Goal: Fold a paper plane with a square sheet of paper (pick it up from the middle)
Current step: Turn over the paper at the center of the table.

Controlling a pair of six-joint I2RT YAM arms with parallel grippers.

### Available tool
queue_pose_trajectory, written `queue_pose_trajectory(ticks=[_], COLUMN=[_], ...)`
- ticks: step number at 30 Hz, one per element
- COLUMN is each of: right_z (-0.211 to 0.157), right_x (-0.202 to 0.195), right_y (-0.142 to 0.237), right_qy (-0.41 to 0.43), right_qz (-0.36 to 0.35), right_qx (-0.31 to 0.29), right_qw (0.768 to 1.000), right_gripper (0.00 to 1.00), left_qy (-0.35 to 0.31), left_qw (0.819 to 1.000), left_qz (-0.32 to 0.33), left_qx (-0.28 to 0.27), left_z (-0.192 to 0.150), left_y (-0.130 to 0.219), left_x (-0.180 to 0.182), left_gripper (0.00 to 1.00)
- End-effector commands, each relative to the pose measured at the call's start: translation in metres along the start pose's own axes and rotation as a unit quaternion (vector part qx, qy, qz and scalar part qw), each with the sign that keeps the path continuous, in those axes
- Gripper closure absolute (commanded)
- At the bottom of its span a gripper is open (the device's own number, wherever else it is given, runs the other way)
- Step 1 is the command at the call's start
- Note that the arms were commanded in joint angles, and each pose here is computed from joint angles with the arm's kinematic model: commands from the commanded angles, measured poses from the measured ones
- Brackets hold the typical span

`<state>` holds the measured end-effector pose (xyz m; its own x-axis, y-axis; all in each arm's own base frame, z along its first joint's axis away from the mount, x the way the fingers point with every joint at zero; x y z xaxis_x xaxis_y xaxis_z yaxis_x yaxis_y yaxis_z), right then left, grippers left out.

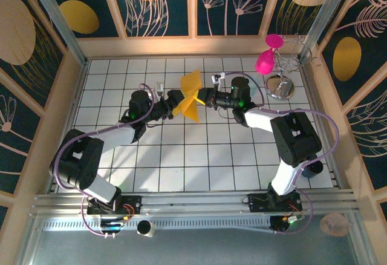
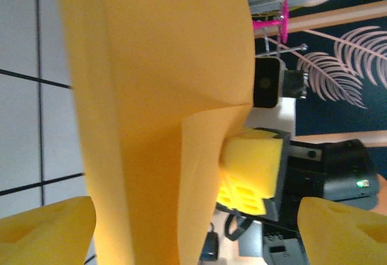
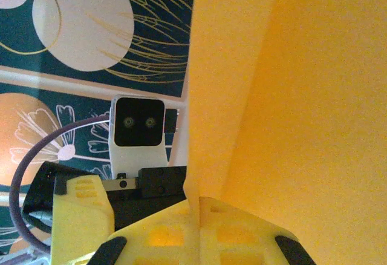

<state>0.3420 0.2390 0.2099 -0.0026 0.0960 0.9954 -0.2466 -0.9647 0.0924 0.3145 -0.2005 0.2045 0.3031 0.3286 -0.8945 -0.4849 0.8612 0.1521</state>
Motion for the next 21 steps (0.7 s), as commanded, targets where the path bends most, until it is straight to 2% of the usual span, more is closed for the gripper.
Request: queue_pose_trajectory(ticks=[1, 5, 16, 21], right_z=[-0.005, -0.005, -0.005, -0.004], right_x=[0.011, 0.008, 0.001, -0.002], right_y=[0.001, 0.001, 0.005, 0.01], right_qy=[0.011, 0.006, 0.0, 0.005], right_qz=[0.027, 0.023, 0.006, -0.018], right_qx=[0.019, 0.019, 0.011, -0.005], right_qw=[0.999, 1.0, 1.0, 1.0], right_gripper=[0.97, 0.96, 0.91, 0.78], left_qy=[-0.019, -0.019, -0.002, 0.005], left_qw=[0.999, 0.999, 1.0, 1.0], left_qz=[-0.046, -0.045, -0.025, -0.002], left_qx=[0.004, 0.006, 0.009, 0.019], left_z=[0.001, 0.001, -0.002, -0.004], left_y=[0.001, 0.0, -0.002, -0.006], left_x=[-0.012, -0.012, -0.001, 0.008], left_gripper=[0.22, 0.39, 0.63, 0.8])
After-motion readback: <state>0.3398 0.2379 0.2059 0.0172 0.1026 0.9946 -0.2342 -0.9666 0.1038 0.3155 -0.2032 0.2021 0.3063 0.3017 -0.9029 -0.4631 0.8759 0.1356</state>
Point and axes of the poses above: each hand's point on the last joint's axis, 136 mm out from that joint toward the fingers, its own y axis back along the fingers, its own x axis along the line the jaws close on, z = x × y, the point moved 8 cm from there along y, back along the fingers, and after that the axes turned 15 degrees about -y, right-handed, at the moved point
